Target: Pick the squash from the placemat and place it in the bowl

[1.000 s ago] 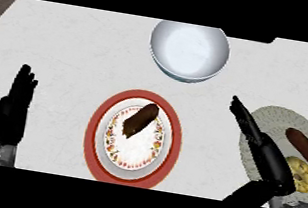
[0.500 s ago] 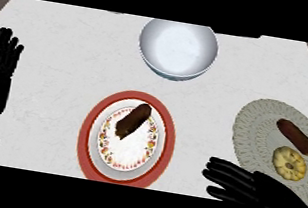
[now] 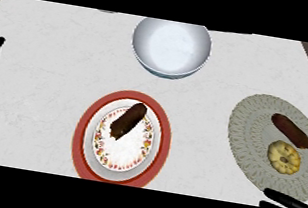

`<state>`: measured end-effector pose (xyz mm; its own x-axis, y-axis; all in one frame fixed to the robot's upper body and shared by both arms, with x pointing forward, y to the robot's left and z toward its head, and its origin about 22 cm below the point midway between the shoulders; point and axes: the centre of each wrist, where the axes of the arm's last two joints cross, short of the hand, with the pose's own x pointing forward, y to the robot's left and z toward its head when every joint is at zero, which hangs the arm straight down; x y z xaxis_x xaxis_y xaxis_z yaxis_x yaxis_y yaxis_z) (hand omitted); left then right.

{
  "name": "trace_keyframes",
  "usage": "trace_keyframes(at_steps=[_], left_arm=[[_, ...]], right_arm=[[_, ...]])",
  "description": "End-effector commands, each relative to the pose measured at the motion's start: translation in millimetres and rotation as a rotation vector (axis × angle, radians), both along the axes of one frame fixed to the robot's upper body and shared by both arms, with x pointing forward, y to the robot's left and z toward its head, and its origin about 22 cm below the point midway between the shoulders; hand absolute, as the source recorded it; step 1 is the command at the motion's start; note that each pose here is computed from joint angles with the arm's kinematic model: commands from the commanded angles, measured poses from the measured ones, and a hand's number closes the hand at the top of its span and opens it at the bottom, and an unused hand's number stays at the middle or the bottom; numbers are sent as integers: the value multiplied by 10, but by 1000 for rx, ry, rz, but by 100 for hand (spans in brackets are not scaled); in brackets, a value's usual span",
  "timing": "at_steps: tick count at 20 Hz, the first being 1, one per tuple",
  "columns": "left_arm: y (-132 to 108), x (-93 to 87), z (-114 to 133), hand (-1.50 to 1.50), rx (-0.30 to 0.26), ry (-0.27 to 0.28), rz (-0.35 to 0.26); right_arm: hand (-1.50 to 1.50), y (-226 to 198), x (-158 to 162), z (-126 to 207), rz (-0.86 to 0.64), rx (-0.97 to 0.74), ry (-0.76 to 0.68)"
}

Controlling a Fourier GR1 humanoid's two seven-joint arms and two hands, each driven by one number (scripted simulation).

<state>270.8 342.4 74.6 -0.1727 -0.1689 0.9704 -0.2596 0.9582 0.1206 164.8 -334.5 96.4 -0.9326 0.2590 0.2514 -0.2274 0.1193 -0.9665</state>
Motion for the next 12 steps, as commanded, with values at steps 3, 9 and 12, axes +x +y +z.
trace_keyframes(at_steps=[3,9,12], left_arm=[[144,-88,13,0,-1,-1,0],[191,-43,106,0,3,23,-11],[149,-38,-11,0,-15,-9,5]], right_arm=[[-150,-199,-17,562,-107,-258,-186],[-150,-168,-86,758,-180,-563,-234],[-150,-275,-130,769,-191,-697,-259]])
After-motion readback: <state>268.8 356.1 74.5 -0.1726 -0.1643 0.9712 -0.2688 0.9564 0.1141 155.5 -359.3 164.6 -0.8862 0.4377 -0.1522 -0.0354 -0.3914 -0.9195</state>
